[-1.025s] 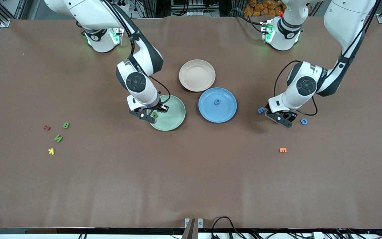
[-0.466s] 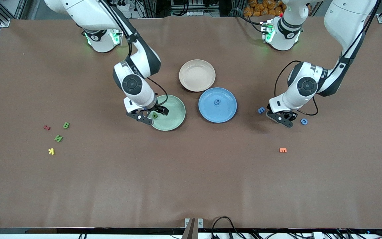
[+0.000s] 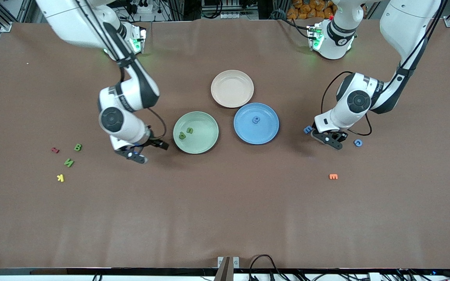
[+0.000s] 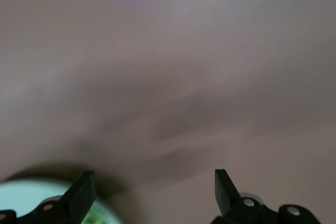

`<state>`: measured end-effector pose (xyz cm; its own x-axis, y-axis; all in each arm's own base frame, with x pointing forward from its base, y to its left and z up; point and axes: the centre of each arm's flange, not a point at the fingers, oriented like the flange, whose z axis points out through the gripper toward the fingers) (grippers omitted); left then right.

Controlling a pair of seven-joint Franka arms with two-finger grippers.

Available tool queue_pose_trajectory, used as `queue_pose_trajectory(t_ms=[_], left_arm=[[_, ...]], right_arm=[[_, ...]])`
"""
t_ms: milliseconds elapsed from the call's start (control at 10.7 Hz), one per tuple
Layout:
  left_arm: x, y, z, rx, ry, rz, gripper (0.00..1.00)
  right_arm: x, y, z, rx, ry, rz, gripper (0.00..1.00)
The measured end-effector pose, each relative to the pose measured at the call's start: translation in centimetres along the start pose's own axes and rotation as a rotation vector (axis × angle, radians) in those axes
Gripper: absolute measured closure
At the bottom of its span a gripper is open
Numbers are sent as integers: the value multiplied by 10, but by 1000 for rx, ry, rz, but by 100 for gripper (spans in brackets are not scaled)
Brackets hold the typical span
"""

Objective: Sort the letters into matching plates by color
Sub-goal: 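Place blue x on the blue plate while the right gripper reaches green B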

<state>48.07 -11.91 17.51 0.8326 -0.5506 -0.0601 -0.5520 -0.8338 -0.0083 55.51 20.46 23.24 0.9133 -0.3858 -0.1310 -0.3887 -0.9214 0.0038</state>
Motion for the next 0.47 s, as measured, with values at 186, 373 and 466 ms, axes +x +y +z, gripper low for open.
queue_pose_trajectory(t_ms=[186,373,466], left_arm=[[0,0,1,-1,0,0,33],[1,1,-1,-1,3,0,56],[2,1,-1,-1,5,1,60]], right_arm=[[44,52,-10,2,18,-15,0],[72,92,-16,-2,35,-41,0],[84,110,-18,-8,45,-55,0]])
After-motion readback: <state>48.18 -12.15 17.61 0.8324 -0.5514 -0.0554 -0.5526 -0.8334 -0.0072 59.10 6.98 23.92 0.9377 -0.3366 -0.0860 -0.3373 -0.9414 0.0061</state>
